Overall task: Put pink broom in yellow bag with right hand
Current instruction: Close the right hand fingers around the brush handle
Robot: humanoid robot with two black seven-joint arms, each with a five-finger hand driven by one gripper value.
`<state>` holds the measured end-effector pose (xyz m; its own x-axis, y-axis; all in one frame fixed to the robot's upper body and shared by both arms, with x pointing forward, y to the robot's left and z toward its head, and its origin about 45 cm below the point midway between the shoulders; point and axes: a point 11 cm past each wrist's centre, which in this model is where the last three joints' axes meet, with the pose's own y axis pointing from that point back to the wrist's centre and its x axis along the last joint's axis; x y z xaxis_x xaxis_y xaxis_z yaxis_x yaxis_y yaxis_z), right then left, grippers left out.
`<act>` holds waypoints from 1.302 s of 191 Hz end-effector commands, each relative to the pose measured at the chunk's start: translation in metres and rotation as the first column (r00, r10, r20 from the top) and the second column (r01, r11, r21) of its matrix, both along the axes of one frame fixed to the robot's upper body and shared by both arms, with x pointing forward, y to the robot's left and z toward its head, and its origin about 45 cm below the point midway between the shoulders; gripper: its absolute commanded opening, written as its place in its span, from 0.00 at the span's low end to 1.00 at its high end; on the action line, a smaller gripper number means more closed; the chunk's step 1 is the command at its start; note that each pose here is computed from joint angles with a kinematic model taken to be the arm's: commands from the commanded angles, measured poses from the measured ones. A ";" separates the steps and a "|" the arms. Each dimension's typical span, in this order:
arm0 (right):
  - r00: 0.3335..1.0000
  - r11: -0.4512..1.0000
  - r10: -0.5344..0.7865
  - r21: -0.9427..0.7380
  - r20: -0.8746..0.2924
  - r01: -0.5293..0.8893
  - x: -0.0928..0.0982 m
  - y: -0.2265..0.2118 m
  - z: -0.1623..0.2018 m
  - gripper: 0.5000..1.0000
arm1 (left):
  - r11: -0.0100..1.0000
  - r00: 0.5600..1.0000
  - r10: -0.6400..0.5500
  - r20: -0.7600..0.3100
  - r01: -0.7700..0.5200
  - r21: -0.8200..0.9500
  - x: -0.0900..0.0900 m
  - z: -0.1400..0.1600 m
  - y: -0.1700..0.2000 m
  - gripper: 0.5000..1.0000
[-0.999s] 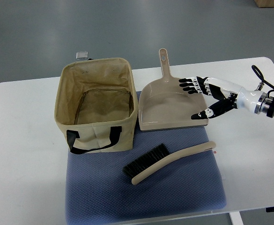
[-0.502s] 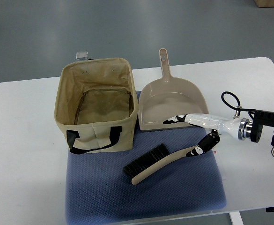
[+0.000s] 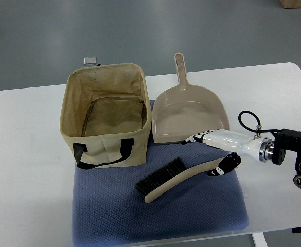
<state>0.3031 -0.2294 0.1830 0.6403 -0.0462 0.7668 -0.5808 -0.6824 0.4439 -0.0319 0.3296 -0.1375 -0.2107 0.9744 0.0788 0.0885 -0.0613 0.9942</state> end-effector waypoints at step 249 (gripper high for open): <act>0.999 0.992 0.038 -0.121 0.017 -0.036 -0.010 0.002 -0.019 0.28 | 1.000 1.000 0.000 -0.001 0.000 0.000 0.000 0.000 0.000 1.00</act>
